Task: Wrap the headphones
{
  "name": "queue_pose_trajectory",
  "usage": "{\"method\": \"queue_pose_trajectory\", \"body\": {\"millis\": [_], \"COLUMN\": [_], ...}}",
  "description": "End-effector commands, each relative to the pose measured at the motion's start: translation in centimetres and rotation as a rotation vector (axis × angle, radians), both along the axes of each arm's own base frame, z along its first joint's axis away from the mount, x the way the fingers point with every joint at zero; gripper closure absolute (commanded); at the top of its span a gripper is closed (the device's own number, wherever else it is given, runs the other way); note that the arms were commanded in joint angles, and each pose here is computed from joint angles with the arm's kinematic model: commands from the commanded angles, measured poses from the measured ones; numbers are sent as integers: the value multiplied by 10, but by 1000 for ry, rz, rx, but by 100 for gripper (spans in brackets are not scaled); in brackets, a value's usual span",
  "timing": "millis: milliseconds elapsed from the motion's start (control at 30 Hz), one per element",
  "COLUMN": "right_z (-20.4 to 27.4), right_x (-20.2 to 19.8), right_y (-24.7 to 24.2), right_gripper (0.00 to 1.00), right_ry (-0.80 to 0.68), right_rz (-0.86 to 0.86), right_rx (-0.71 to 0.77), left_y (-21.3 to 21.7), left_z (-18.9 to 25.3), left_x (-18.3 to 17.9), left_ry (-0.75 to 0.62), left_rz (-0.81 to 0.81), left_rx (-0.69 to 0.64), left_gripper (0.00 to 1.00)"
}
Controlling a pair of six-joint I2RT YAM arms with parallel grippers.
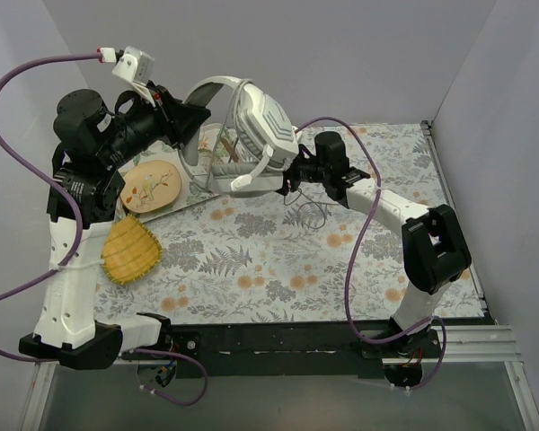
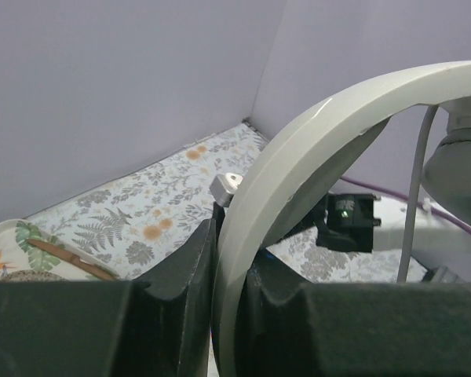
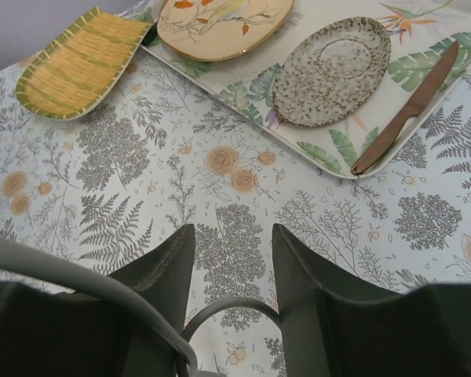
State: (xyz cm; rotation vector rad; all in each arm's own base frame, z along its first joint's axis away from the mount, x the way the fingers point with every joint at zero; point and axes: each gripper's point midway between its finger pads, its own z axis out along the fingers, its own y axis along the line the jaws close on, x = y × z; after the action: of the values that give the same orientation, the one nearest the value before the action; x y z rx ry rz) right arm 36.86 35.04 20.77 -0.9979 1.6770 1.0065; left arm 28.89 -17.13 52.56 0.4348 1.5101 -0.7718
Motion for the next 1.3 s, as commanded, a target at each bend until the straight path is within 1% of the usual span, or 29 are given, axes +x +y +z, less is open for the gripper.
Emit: {"method": "queue_pose_trajectory", "body": {"millis": [0,100,133,167,200,233,267,367,533,633,733,900,967,1067,1133,1200,1233,1267], "right_z": [0,-19,-24,-28,-38,-37,-39,-46,-49,-53,-59,-50,-46,-38,-41,-54,-52,-54], "right_x": [-10,-21,-24,-27,-33,-36,-40,-51,-65,-62,-53,-27,-21,-17,-11,-7,-4,-4], "right_y": [7,8,7,6,3,2,0,-8,-16,-20,-22,-17,-13,3,17,26,30,33], "right_gripper": [46,42,37,28,27,17,11,9,7,6,6,9,11,13,14,16,20,32], "right_ry": [-16,11,20,24,35,25,24,28,7,13,18,-37,-42,-45,-42,-9,13,28], "right_rz": [49,72,77,83,87,92,95,91,94,60,9,-63,-66,-26,-23,-22,-23,-19], "right_rx": [70,48,43,40,36,42,44,41,54,38,15,40,56,84,60,48,65,68], "left_y": [23,28,30,31,32,34,36,41,47,51,49,45,46,44,47,49,51,51], "left_z": [28,38,44,47,50,57,59,62,60,55,57,70,75,72,64,54,53,51], "left_x": [22,26,25,26,28,26,27,30,35,38,34,25,23,26,35,44,45,48], "left_ry": [-31,-48,-59,-68,-73,-93,-100,-115,-122,-125,-131,-149,-161,-145,-109,-80,-70,-60], "left_rz": [190,227,234,241,251,259,267,297,340,363,348,315,313,311,342,368,382,389], "left_rx": [-99,-120,-129,-136,-138,-141,-138,-137,-127,-110,-112,-134,-141,-146,-161,-164,-177,-181], "left_gripper": [100,100,100,100,100,100,100,100,100,100,100,100,100,100,100,100,100,100]}}
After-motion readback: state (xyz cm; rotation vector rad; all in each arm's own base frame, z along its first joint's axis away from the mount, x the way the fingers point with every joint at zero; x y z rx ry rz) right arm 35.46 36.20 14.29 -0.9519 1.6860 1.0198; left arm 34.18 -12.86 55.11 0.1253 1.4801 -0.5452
